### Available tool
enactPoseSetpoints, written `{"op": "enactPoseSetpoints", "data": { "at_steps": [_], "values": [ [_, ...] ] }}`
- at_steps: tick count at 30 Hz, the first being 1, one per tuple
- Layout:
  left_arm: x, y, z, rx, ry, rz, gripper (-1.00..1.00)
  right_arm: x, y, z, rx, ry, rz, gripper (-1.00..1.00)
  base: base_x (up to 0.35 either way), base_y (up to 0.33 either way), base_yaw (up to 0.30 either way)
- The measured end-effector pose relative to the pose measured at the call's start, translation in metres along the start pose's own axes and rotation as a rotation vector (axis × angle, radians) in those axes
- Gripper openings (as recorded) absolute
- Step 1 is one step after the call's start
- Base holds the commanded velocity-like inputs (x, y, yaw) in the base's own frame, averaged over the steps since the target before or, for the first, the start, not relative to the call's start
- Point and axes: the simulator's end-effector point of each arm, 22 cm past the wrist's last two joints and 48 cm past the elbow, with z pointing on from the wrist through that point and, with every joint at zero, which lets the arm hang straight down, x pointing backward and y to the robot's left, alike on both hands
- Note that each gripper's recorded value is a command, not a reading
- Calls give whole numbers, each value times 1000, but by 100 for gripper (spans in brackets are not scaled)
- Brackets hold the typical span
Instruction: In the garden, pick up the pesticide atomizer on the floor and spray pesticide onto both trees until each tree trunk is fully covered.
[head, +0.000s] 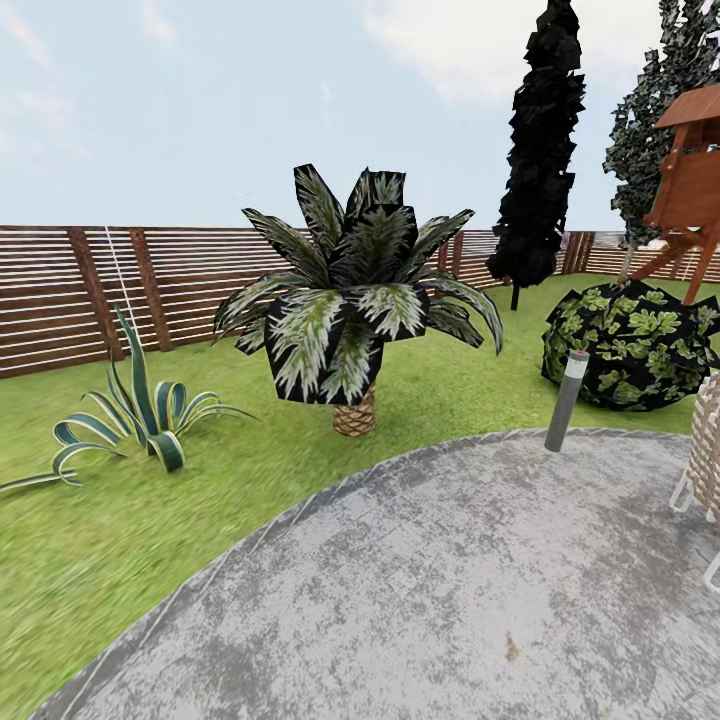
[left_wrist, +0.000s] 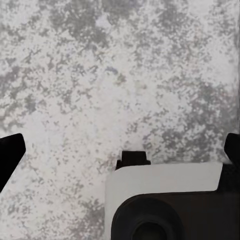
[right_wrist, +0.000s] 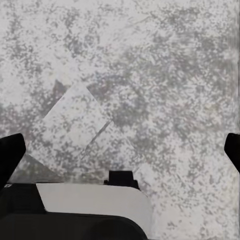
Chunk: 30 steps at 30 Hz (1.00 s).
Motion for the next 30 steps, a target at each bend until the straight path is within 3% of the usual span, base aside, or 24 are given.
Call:
{"op": "enactPoseSetpoints", "data": {
  "at_steps": [2,7,12,17,24,30],
  "values": [
    [-39,-1,6,1,-73,-2,100,-36,-2,5,2,-79,-1,100,0,0,0],
    [-117,-1,16,1,-193,-6,100,-110,-4,10,4,-227,-2,100,0,0,0],
    [-174,0,20,-1,-268,-11,100,-174,-6,14,7,-331,-1,100,0,0,0],
    [-179,6,21,-10,-275,-23,100,-196,-14,15,17,-362,-5,100,0,0,0],
    [-162,8,21,-16,-247,-29,100,-196,-10,16,5,-360,-14,100,0,0,-11],
    [-160,7,21,-14,-247,-31,100,-196,-11,16,7,-359,-14,100,0,0,-201]
  ]
}}
